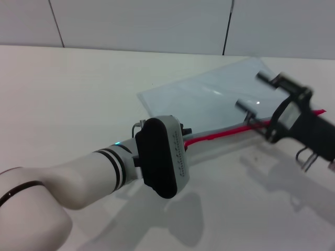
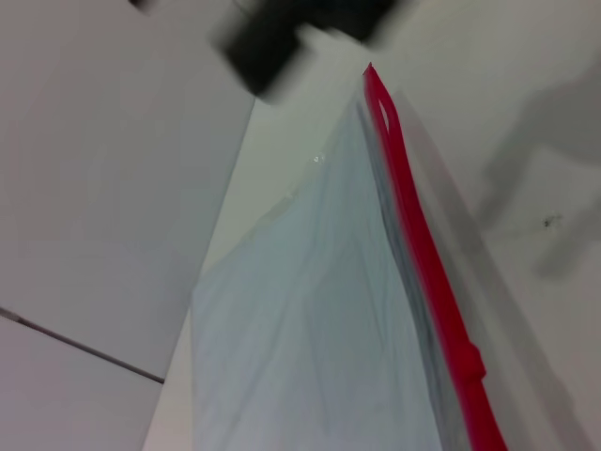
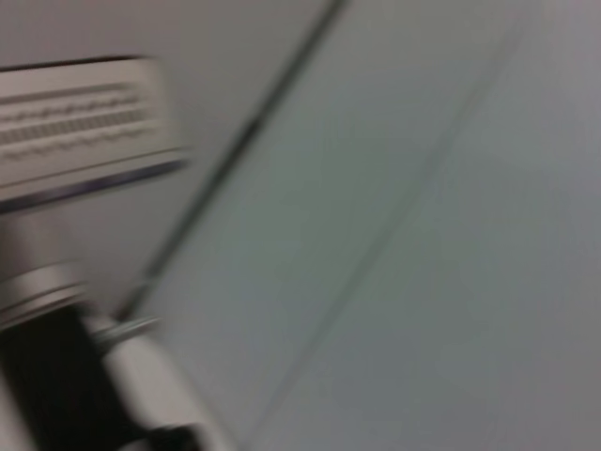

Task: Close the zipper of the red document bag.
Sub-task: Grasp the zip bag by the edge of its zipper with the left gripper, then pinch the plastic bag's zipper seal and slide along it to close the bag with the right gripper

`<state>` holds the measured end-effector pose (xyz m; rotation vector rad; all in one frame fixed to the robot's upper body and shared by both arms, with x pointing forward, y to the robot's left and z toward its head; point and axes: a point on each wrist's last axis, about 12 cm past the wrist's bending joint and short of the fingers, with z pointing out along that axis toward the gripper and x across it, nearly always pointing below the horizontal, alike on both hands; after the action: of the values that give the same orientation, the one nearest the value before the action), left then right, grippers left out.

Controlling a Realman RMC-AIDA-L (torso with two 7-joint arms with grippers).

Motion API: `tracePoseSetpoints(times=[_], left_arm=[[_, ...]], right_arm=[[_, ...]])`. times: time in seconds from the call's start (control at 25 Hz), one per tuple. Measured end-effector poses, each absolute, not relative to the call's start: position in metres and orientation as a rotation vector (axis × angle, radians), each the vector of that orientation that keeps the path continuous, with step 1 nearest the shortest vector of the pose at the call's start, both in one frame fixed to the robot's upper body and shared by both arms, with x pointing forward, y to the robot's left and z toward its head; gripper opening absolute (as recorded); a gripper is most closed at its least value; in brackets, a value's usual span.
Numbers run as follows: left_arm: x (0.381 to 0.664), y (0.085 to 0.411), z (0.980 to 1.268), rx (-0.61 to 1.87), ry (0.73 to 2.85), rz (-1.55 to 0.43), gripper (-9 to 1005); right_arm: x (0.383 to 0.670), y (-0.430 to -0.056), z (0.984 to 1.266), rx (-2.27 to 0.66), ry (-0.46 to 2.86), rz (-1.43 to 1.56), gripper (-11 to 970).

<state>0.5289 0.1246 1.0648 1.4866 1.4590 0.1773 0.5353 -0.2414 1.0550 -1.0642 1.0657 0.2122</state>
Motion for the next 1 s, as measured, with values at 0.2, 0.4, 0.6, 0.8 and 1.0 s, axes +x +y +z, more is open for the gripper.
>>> tracePoseSetpoints(times=[0.2,0.4,0.6,0.8,1.0], left_arm=[[0.529,0.126,1.068,1.469,1.460,0.178,54],[0.528,0.124,1.073,1.457,1.447,0.172,53],[0.527,0.123,1.073,1.464,1.444,0.168,52],[0.525,0.123,1.072,1.479,1.433,0.176,51],[0.524,0.123,1.071,1.483,1.428,0.181,51]], right_arm=[[0.534,-0.230,1.045,-1.275,1.043,0.239,602],[0.541,-0.213,1.034,-1.408,1.047,0.190,581],[0.543,-0.203,1.029,-1.463,1.027,0.135,556],[0.544,-0.202,1.029,-1.468,1.010,0.102,530],[0.544,-0.202,1.029,-1.477,0.996,0.087,505]])
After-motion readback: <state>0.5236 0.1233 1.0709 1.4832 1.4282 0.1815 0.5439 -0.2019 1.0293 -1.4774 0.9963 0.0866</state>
